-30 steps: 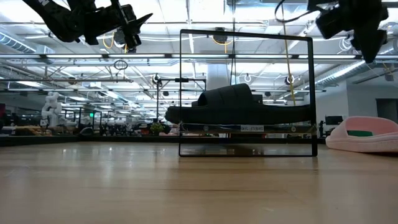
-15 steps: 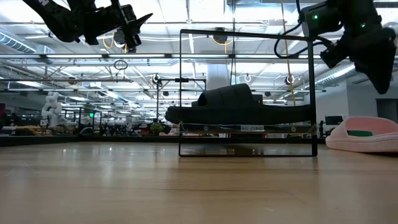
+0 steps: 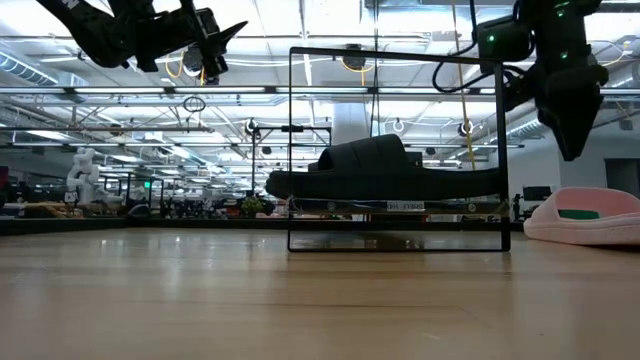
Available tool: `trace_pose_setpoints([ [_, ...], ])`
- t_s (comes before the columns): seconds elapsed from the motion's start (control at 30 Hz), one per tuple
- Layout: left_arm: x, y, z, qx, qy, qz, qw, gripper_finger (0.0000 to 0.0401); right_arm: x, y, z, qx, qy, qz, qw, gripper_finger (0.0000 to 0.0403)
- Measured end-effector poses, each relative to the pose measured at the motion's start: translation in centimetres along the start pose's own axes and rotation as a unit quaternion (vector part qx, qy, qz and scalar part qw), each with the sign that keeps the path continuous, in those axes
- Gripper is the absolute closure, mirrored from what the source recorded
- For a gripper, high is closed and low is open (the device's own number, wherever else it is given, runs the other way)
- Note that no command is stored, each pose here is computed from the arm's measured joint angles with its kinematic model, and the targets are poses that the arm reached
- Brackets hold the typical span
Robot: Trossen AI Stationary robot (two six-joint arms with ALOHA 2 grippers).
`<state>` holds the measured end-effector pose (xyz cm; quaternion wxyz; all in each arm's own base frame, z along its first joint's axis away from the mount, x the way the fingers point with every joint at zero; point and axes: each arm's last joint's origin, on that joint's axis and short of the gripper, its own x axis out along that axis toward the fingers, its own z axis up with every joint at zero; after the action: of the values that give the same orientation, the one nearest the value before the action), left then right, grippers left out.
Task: Pick and place slides into the shelf
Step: Put the pink slide on the shelf
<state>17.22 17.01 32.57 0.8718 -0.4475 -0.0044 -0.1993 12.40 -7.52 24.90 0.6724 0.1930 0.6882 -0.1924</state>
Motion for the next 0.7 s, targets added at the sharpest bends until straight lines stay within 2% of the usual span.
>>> trace_pose_setpoints([
  [0.23,0.7,-0.1,-0.3,-0.003,0.002,-0.008,1.000,0.0142,-0.1,-1.8,0.0,-0.006,-0.019,0.107,0.994,0.0200],
  [0.6,1.4,-0.2,-0.6,-0.009,0.004,-0.016,1.000,0.0142,0.7,-3.9,0.2,-0.010,0.006,0.120,0.993,0.0200],
  [0.7,1.4,-0.2,-0.6,-0.009,0.002,-0.016,1.000,0.0142,0.8,-3.9,0.3,-0.007,0.007,0.144,0.990,0.0200],
])
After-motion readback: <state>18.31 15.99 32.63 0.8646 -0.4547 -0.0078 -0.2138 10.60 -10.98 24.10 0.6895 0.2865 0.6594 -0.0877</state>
